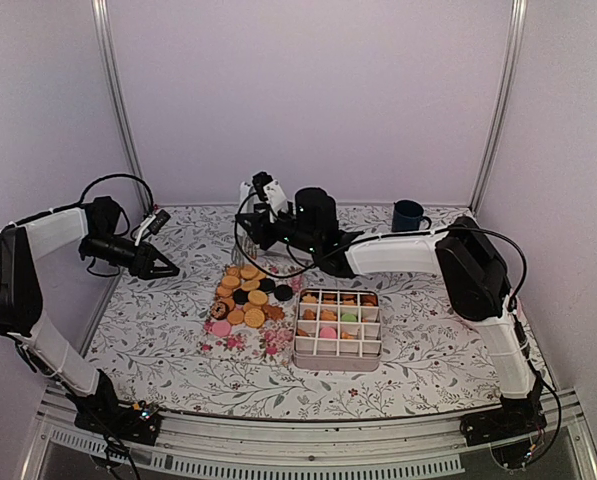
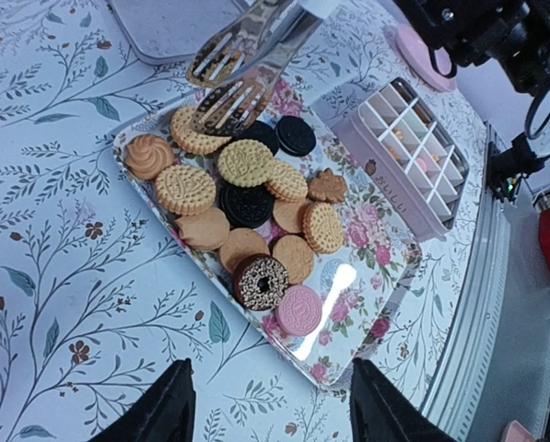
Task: Pack the cookies
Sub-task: Pick up the fake cookies from the plate.
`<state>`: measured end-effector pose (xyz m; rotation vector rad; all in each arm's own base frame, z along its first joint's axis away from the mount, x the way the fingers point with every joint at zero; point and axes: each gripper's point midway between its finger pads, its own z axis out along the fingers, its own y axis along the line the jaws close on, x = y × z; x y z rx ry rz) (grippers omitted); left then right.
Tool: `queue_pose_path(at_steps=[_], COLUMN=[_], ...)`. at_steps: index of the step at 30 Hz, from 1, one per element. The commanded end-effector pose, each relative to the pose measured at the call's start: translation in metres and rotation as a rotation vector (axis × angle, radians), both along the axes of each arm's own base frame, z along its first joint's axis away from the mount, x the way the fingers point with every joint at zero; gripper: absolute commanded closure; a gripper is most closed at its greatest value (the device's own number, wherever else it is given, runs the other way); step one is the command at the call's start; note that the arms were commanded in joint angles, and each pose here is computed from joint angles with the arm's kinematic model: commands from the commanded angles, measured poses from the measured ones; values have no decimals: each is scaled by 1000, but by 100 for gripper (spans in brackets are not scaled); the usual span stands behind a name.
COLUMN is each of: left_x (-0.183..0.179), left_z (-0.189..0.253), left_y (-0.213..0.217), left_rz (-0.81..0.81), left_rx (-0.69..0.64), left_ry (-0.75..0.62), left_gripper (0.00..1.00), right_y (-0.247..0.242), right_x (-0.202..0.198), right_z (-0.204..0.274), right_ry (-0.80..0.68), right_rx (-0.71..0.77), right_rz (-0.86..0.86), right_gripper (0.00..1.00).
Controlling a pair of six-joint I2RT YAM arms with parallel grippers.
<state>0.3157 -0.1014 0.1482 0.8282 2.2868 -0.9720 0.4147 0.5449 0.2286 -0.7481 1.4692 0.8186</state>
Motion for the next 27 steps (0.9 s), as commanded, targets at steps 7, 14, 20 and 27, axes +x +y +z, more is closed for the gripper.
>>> queue_pose_path(at_steps=[7, 14, 20, 27], left_x=[-2, -2, -3, -4], left_z=[-2, -1, 0, 0], left_y=[4, 3, 3, 2], left_rz=[3, 1, 2, 2], left_rx=[-8, -11, -20, -26], left_ry=[8, 6, 11, 11], left_gripper=[42, 42, 42, 42], right_y=[4, 2, 1, 1], right_x=[10, 4, -4, -9], right_z=[-56, -55, -47, -26], right_ry=[28, 31, -50, -119], right_rx=[-34, -39, -89, -99], right_rz=[-12, -9, -29, -42], right_gripper=[57, 62, 62, 56])
